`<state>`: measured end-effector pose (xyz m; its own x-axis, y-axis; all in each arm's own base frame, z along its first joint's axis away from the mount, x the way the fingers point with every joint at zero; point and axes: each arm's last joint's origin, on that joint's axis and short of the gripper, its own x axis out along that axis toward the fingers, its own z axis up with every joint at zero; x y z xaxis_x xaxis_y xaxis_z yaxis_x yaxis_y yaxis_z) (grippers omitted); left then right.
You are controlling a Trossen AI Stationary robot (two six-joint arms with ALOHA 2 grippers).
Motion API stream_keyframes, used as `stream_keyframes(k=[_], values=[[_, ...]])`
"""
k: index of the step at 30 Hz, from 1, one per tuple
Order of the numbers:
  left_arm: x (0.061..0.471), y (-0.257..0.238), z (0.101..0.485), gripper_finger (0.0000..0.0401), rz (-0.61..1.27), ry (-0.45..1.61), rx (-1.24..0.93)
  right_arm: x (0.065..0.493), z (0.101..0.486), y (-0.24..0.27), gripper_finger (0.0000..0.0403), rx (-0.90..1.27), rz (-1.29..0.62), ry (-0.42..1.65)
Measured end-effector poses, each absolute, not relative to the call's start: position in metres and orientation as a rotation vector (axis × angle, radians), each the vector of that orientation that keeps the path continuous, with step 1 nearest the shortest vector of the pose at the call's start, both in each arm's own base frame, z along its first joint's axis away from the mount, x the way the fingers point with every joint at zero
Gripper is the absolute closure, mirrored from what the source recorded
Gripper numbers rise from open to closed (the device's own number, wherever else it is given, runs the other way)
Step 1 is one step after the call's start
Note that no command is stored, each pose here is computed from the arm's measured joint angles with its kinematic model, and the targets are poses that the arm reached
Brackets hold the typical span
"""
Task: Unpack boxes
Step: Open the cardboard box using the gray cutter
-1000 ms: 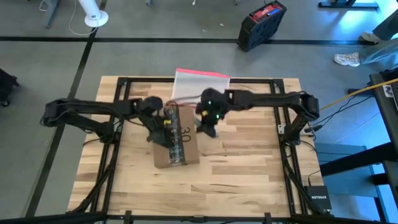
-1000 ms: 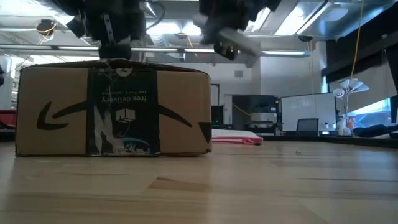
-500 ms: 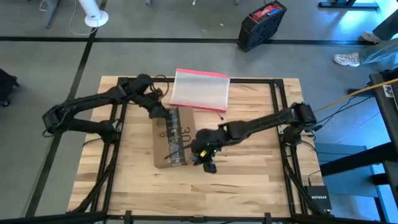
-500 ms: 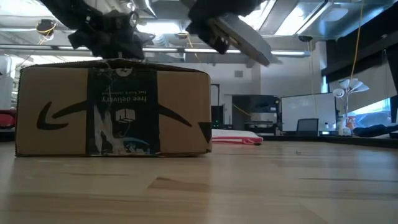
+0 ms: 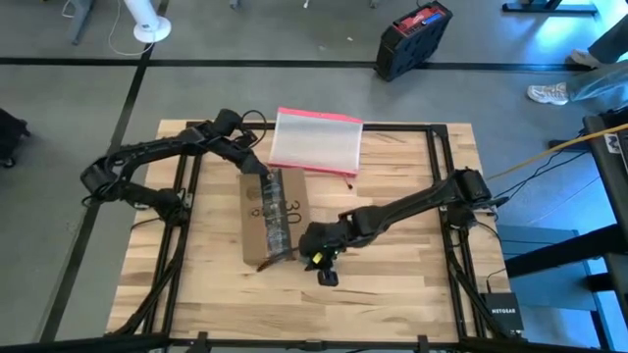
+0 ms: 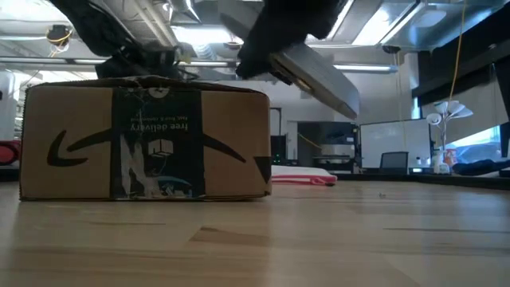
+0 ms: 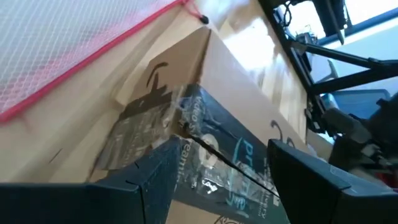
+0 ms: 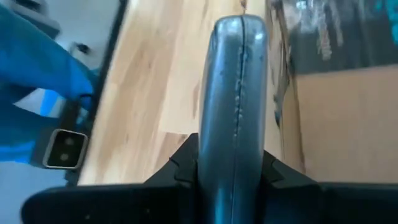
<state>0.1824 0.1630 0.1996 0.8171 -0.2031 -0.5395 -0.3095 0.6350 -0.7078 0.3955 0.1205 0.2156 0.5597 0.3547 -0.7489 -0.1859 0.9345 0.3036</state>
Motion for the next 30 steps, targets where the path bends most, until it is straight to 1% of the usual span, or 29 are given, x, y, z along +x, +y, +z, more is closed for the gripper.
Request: stream_keyframes(k=[6, 8, 14, 19, 25, 30], values=[[0.179, 0.159, 0.198, 0.0166, -0.012, 0.649, -0.979, 0.387, 0.205, 0.116, 0.0338, 0.131, 0.059, 1.022], [0.177, 0.154, 0.196, 0.0166, -0.05, 0.682, -1.023, 0.385, 0.203, 0.11, 0.0338, 0.114, 0.012, 1.048], [0.172, 0.131, 0.192, 0.0166, -0.13, 0.831, -1.066, 0.381, 0.199, 0.093, 0.0338, 0.12, -0.086, 1.132], [0.169, 0.109, 0.197, 0.0166, -0.202, 0.923, -1.059, 0.375, 0.2, 0.082, 0.0338, 0.098, -0.146, 1.193], [0.162, 0.088, 0.21, 0.0166, -0.243, 0.97, -1.064, 0.369, 0.198, 0.071, 0.0338, 0.085, -0.188, 1.267], [0.159, 0.072, 0.222, 0.0166, -0.256, 0.983, -1.094, 0.369, 0.198, 0.064, 0.0338, 0.075, -0.182, 1.285]])
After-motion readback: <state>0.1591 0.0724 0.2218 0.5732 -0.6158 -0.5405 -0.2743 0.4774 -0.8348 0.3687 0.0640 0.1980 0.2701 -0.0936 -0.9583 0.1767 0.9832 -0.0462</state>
